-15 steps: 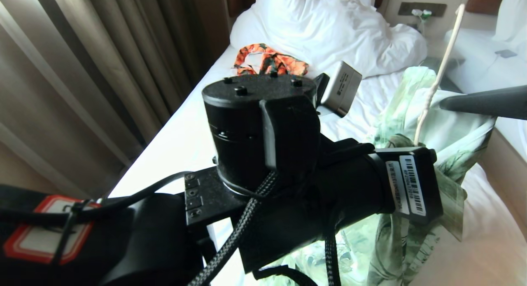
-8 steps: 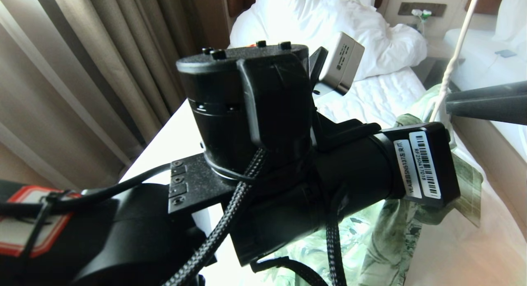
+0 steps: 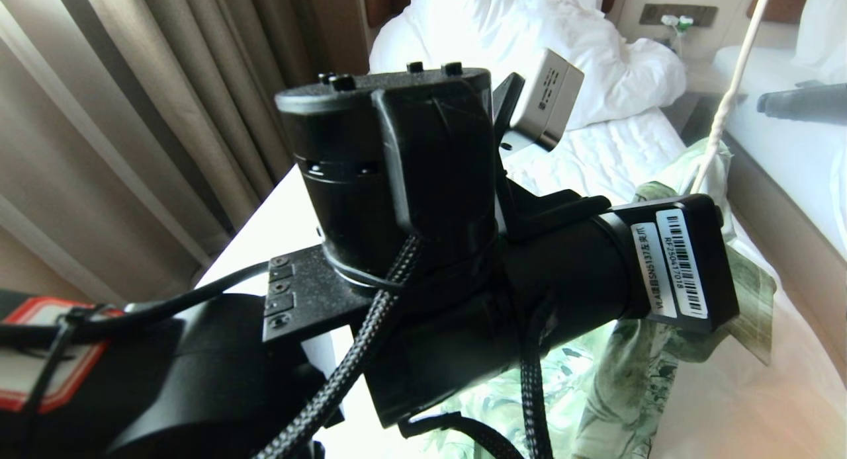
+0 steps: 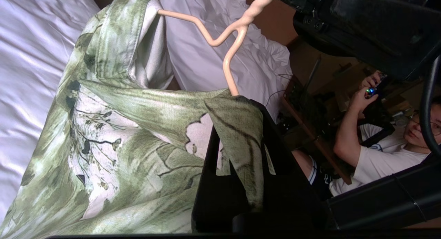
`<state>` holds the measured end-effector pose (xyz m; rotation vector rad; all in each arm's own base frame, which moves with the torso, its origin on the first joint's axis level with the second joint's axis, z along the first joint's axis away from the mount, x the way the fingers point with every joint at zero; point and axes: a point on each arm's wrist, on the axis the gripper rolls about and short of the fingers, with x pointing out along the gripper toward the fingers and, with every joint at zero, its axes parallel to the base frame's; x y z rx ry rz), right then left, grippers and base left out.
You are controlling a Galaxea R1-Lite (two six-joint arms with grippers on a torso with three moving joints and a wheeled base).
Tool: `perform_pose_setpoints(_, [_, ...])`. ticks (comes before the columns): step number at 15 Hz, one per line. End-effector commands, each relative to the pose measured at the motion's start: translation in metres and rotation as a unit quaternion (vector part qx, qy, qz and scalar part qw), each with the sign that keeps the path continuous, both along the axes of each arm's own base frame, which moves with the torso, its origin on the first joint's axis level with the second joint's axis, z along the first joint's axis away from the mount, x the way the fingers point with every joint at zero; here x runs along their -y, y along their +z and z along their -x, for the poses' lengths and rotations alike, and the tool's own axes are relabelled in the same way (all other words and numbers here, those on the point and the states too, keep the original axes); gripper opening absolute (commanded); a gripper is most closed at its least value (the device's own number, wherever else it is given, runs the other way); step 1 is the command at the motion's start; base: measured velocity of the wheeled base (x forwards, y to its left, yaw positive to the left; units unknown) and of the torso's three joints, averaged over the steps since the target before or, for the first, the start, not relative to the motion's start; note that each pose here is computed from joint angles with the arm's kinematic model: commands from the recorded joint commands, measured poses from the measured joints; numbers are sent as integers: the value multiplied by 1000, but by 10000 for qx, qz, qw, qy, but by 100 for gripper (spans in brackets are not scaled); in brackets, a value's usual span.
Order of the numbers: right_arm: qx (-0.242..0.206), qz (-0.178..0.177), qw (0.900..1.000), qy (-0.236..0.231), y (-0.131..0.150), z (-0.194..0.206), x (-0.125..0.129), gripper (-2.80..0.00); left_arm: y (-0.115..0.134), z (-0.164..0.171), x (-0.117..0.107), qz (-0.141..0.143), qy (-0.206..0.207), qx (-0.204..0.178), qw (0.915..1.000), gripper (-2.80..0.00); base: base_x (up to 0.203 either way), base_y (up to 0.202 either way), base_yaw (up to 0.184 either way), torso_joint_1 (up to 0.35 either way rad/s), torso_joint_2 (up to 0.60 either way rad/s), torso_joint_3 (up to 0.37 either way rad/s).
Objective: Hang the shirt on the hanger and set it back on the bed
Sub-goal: Hook the other side of the shirt onto the hanger
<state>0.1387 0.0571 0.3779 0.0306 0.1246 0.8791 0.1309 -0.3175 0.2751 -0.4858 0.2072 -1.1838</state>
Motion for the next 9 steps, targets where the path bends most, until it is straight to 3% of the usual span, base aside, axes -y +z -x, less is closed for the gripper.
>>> perform_pose_setpoints(1, [-83,21,10000,-21,9,-3,0,-280,2,2,-1,49,-22,11,10000,-280,0,0,0,0,0,0])
perform_pose_setpoints(3, [-254,83,9996,-41,11,-10,-2,-280,3,2,-1,47,-14,9,10000,-280,0,0,0,0,0,0])
perform_pose_setpoints(6, [-397,245,9979,-459,10,-21,-4,-280,2,2,-1,29,-14,1,10000,-280,0,0,0,0,0,0])
perform_pose_setpoints(9, [-787,532,9882,-1201,12,-30,0,-280,3,2,-1,46,-13,17,10000,-280,0,0,0,0,0,0])
